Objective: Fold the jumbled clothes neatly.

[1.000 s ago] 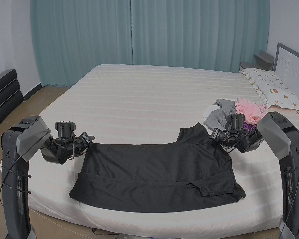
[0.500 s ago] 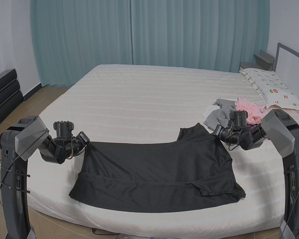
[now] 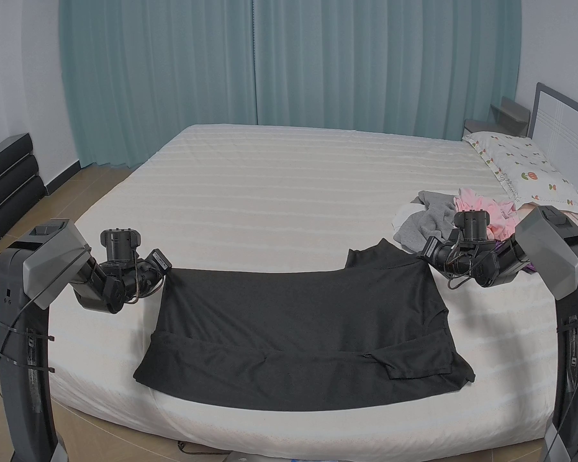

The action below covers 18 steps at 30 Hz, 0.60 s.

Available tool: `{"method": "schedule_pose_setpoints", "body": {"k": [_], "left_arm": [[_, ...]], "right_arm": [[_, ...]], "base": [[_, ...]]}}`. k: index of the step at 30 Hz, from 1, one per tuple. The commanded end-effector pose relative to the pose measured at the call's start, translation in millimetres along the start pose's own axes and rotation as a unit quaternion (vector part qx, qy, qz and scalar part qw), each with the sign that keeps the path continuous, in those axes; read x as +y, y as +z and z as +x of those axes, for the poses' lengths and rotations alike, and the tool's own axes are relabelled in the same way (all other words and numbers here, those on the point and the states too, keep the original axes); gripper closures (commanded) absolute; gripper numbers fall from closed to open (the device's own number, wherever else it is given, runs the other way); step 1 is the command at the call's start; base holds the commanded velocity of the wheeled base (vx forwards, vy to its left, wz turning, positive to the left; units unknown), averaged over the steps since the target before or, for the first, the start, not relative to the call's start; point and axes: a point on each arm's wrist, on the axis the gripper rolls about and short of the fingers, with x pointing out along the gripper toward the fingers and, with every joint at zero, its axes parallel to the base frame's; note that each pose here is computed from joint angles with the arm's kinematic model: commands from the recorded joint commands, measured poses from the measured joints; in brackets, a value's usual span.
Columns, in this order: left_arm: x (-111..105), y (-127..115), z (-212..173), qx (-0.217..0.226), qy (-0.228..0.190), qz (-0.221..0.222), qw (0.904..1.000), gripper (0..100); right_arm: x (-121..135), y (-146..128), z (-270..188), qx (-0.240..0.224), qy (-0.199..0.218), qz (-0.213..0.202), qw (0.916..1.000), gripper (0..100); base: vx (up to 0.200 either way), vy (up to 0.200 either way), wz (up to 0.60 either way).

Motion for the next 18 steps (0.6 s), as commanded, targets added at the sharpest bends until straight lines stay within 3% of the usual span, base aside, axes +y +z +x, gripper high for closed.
{"method": "schedule_pose_setpoints", "body": {"k": [1, 5, 18], "left_arm": [[-6, 10, -9, -0.012, -0.005, -0.001, 0.9999, 100], [-4, 18, -13, -0.020, -0.005, -0.003, 0.9998, 100], [3, 2, -23, 0.006, 0.014, 0.003, 0.9999, 100]], "right_arm": [[1, 7, -7, -0.010, 0.006, 0.000, 0.9999, 100], [0, 7, -8, -0.024, 0.016, -0.003, 0.9996, 100], [-11, 1, -33, 0.013, 0.022, 0.000, 0.9997, 100]], "base": [[0.000, 0.000, 0.00], [0.000, 0.000, 0.00], [0.000, 0.000, 0.00]]}}
